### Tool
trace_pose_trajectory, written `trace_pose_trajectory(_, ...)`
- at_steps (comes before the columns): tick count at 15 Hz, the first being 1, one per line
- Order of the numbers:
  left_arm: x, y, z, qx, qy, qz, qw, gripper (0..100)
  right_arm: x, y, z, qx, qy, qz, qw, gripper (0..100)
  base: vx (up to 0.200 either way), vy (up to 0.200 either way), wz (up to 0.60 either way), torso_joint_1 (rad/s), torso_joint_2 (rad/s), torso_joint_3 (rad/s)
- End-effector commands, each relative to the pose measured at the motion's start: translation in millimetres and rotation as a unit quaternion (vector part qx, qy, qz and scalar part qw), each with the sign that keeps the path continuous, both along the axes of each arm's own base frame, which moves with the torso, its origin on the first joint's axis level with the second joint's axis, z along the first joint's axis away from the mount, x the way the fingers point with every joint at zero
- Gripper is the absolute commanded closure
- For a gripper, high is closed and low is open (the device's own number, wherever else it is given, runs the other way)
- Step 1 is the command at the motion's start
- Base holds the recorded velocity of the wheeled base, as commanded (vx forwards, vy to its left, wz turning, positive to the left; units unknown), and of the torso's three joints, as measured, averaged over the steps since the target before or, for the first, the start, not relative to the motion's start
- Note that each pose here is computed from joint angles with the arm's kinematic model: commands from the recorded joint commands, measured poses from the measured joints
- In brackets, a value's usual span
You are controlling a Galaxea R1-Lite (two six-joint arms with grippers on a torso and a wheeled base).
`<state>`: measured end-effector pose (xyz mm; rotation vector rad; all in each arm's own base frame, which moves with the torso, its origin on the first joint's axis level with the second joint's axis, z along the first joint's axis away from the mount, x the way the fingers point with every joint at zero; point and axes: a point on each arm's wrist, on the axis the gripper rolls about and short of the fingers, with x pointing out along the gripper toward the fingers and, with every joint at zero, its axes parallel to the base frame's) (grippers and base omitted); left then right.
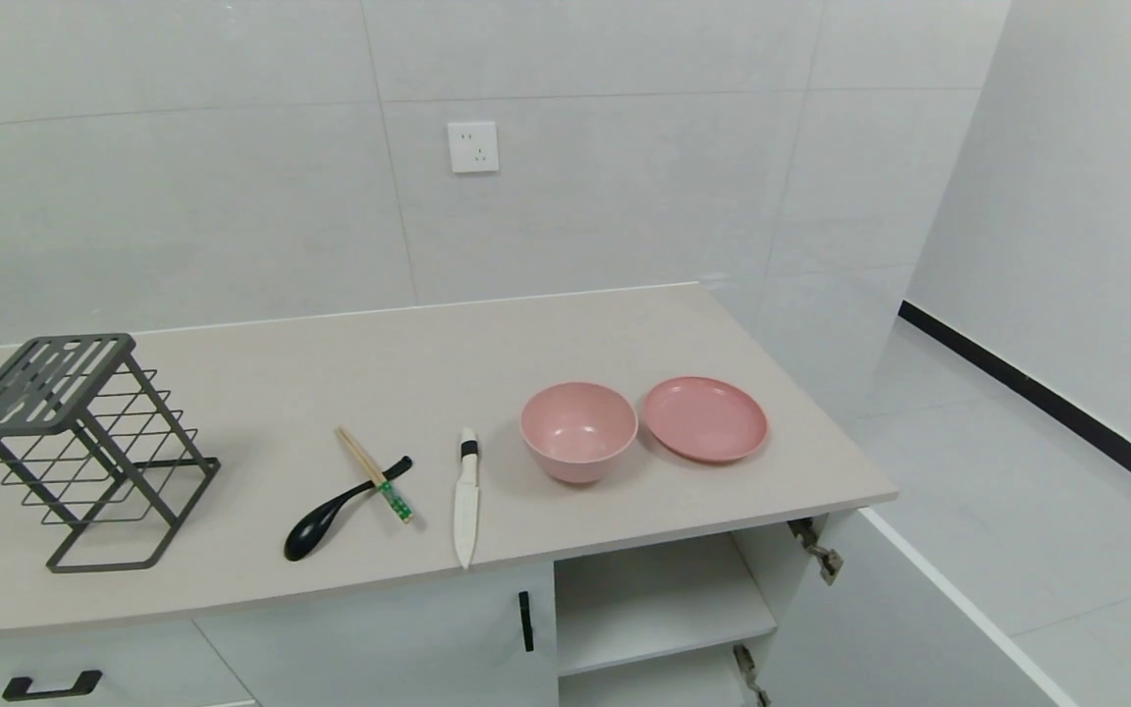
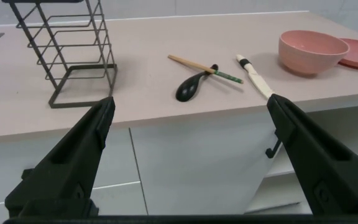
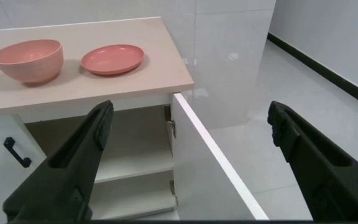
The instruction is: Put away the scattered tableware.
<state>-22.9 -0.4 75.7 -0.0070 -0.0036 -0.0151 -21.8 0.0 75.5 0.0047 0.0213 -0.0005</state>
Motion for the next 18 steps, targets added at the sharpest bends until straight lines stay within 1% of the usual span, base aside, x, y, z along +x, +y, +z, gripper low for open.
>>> trace_pose_trajectory(1,0.1,0.0,-0.1,0.0,0.001,0.0,1.0,0,0.0,0.0,0.1,0.0,-0.001,0.0,1.0,0,0.0,0.0,0.0,0.0,0.0,0.0)
trace_pose_trajectory(2,0.1,0.0,-0.1,0.0,0.001,0.0,1.0,0,0.0,0.0,0.1,0.0,-0.001,0.0,1.0,0,0.0,0.0,0.0,0.0,0.0,0.0)
trace_pose_trajectory(5,0.1,0.0,-0.1,0.0,0.001,0.0,1.0,0,0.0,0.0,0.1,0.0,-0.001,0.0,1.0,0,0.2,0.0,0.0,-0.004,0.0,0.002)
trace_pose_trajectory(8,0.1,0.4,0.1,-0.006,0.0,0.008,1.0,0,0.1,0.0,0.1,0.0,0.0,0.0,1.0,0,0.0,0.0,0.0,0.0,0.0,0.0)
trace_pose_trajectory(11,0.1,0.3,0.1,-0.006,0.0,0.007,1.0,0,0.0,0.0,0.1,0.0,-0.001,-0.001,1.0,0,0.0,0.0,0.0,0.0,0.0,0.0)
trace_pose_trajectory(12,0.1,0.3,0.1,-0.003,0.0,0.007,1.0,0,0.0,0.0,0.1,0.0,-0.001,-0.001,1.0,0,0.2,0.0,0.0,0.002,0.01,0.002)
trace_pose_trajectory(14,0.1,0.3,0.1,-0.004,0.0,0.007,1.0,0,0.1,0.0,0.1,0.0,0.0,-0.001,1.0,0,0.2,0.0,0.0,-0.017,-0.01,0.0)
trace_pose_trajectory(15,0.1,0.4,0.1,-0.006,0.0,0.008,1.0,0,0.1,0.0,0.1,0.0,0.0,-0.001,1.0,0,0.0,0.0,0.0,0.0,0.0,0.0)
trace_pose_trajectory(18,0.1,0.4,0.1,-0.006,0.0,0.008,1.0,0,0.0,0.0,0.1,0.0,-0.001,-0.001,1.0,0,0.0,0.0,0.0,0.0,0.0,0.0)
